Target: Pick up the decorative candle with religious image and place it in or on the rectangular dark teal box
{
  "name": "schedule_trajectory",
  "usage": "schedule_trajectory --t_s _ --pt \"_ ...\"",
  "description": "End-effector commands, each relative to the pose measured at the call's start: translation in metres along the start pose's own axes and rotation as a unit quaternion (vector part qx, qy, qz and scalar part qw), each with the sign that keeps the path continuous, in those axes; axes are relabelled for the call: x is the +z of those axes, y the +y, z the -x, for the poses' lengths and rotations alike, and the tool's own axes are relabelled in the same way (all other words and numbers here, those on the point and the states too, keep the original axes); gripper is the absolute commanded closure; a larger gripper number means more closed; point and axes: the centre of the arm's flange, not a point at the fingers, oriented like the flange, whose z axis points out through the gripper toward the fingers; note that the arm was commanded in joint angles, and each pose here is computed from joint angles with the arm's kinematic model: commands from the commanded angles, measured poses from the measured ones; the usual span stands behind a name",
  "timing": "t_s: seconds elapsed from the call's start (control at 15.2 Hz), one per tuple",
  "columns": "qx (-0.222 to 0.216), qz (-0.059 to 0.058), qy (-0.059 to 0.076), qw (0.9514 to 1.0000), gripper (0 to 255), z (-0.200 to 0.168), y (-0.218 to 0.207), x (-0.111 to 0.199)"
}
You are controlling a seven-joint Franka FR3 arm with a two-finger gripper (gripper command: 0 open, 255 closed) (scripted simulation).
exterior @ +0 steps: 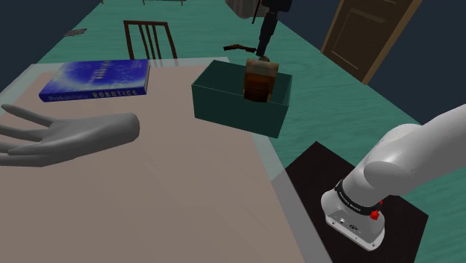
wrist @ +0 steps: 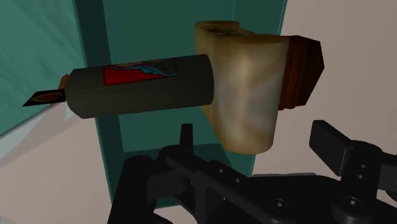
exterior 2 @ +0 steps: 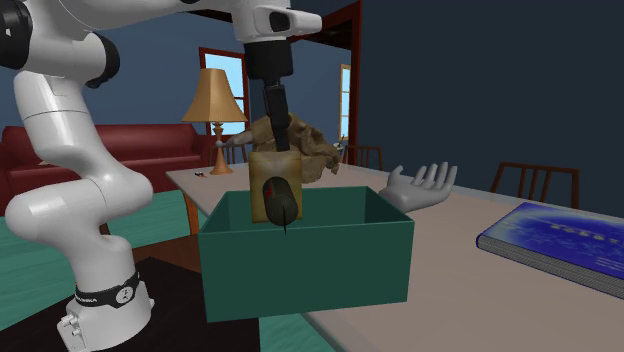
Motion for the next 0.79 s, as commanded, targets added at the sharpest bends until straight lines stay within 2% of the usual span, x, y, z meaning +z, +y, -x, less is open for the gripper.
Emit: schedule_trajectory --t_s 0.0,0.2,0.73 --pt "0.000 0.000 0.000 1.0000 0 0.000 0.000 -0.013" --pt "0.000 0.000 0.000 1.0000 0 0.000 0.000 -0.050" --pt "0.000 0.000 0.000 1.0000 0 0.000 0.000 -0.050"
